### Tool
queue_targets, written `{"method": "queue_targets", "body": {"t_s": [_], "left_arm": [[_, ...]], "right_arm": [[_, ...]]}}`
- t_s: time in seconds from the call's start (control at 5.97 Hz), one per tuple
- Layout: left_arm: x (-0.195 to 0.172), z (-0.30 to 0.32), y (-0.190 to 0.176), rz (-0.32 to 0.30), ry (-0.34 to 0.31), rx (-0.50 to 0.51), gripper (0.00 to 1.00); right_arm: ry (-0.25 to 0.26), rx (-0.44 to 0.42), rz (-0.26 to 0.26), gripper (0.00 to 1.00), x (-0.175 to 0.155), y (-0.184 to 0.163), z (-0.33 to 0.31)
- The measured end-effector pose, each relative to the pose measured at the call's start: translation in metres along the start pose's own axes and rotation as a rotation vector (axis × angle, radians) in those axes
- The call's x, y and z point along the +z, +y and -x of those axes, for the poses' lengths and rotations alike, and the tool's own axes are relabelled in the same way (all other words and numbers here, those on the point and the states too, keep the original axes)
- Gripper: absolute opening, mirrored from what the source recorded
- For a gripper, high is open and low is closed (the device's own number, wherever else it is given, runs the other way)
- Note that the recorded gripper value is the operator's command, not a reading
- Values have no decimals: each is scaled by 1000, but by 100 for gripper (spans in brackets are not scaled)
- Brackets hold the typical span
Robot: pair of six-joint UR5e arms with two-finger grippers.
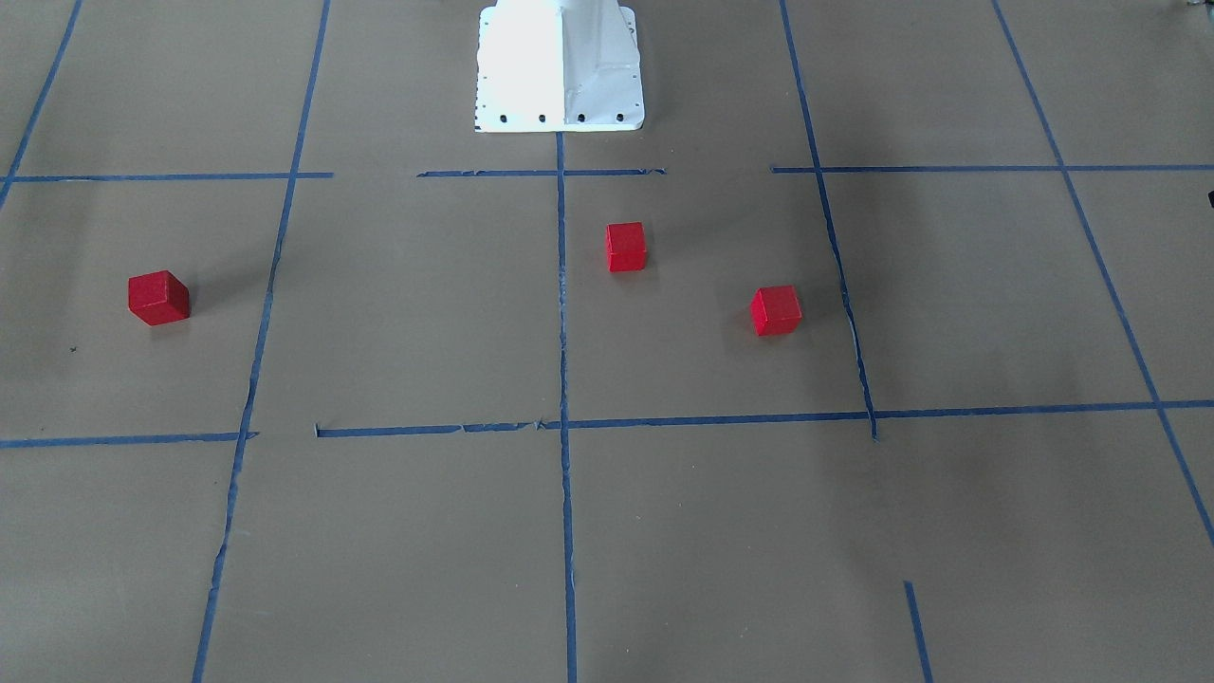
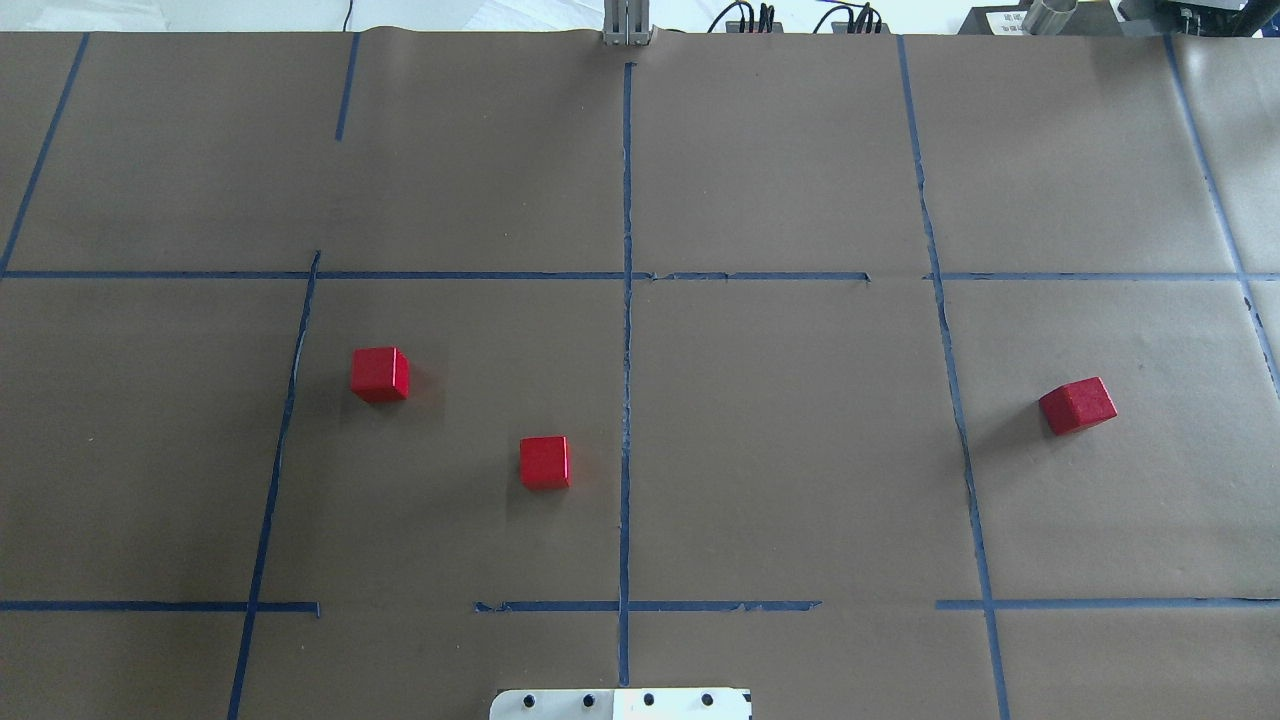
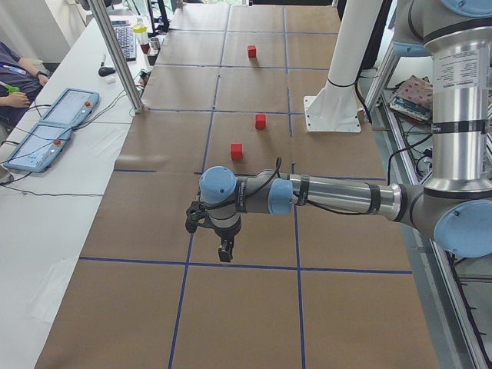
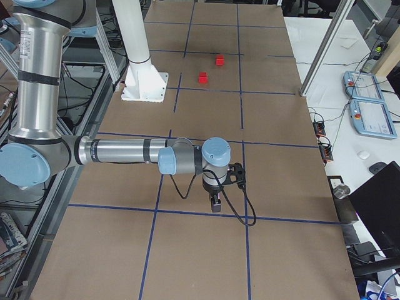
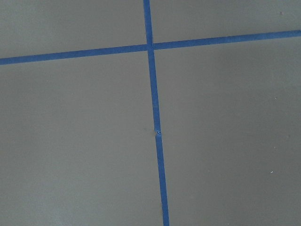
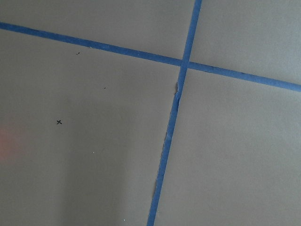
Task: Form red blocks into L shape at center
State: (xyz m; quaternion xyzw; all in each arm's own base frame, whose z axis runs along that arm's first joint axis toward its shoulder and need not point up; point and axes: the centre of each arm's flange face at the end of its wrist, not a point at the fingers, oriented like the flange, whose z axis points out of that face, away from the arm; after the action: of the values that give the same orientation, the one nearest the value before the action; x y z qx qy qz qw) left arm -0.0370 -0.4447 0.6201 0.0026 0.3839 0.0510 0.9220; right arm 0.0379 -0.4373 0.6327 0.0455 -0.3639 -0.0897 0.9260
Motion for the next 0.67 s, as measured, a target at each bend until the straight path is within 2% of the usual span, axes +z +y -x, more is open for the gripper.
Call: {"method": "queue_targets", "body": {"t_s": [0.34,0.67], "left_arm": [[-1,-3,1,0,0,5,100],[-2,-4,2,0,1,6,100]], "right_arm": [[0,-22,-14,100,-6,-9,8],[-26,-84,-19,100,-7,-34,63]]}}
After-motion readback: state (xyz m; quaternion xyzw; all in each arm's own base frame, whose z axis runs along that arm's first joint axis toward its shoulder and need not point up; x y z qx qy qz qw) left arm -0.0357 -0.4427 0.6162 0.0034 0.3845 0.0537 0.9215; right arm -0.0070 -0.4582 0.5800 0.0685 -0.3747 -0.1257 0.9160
